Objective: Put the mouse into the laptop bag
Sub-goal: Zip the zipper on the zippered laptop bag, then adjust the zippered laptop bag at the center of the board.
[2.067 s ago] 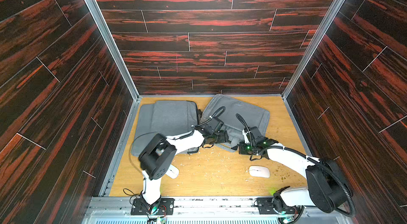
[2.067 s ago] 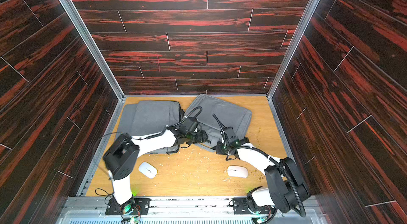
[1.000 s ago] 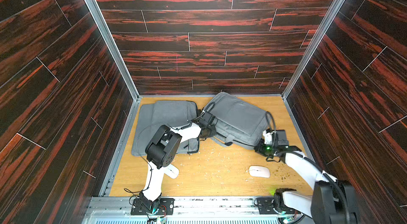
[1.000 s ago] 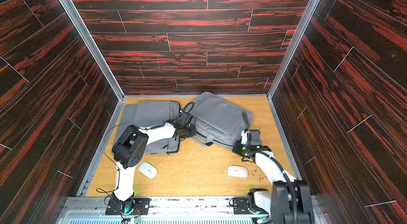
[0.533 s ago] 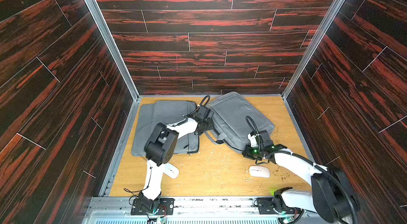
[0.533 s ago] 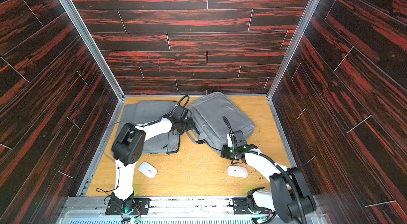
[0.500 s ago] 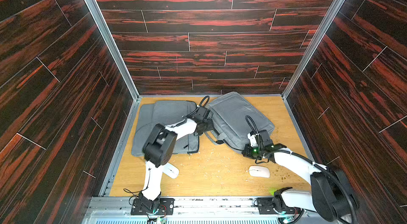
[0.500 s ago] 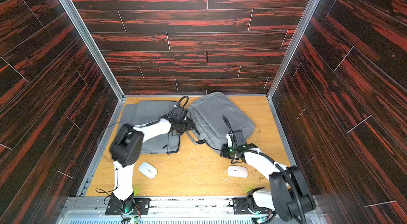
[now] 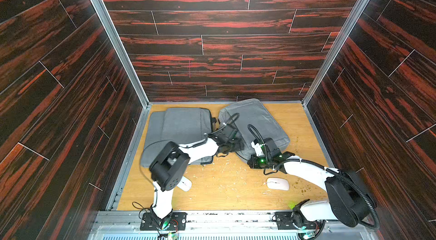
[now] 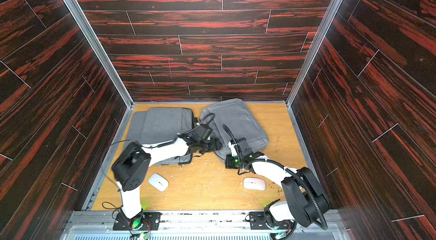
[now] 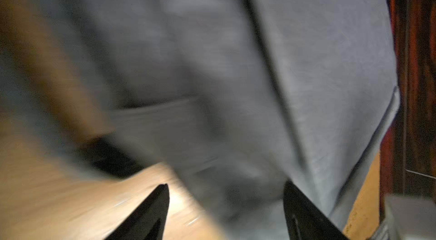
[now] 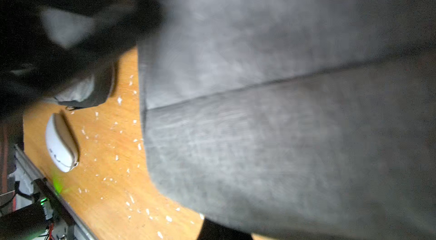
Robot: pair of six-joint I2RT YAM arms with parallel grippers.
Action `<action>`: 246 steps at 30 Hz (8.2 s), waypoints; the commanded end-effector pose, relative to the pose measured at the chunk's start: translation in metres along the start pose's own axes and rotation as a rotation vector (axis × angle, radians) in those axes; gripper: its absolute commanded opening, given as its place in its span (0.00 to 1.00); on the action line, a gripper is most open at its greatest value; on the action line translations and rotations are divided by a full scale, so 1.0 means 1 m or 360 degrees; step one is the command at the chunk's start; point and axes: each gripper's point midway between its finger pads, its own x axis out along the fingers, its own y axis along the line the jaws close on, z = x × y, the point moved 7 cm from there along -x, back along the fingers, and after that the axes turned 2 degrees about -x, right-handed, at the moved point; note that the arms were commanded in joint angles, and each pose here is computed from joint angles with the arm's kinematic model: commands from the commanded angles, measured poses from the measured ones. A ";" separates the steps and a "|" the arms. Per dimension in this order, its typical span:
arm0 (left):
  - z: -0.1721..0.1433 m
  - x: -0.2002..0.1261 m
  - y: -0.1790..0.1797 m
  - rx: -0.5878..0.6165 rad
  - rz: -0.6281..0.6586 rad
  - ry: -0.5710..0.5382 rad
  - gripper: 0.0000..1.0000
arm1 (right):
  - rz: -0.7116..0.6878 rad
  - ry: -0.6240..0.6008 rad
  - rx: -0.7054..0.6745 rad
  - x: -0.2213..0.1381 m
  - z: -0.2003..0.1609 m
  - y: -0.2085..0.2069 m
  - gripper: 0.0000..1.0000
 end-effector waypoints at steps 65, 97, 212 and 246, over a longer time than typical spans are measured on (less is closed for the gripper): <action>0.023 0.048 0.022 -0.0018 0.0109 0.0070 0.76 | -0.0951 -0.0040 0.0390 -0.015 0.052 -0.139 0.34; 0.004 0.116 -0.099 0.0252 -0.0168 0.0256 0.76 | -0.0851 -0.0476 0.0881 -0.112 0.052 -0.190 0.34; 0.083 -0.136 0.183 -0.0577 0.0201 -0.0397 0.83 | 0.0203 -0.0368 -0.0171 0.021 0.090 0.115 0.00; 0.134 -0.113 0.270 -0.0794 0.0729 -0.0496 0.00 | 0.0017 -0.0408 -0.0069 -0.010 0.115 0.066 0.00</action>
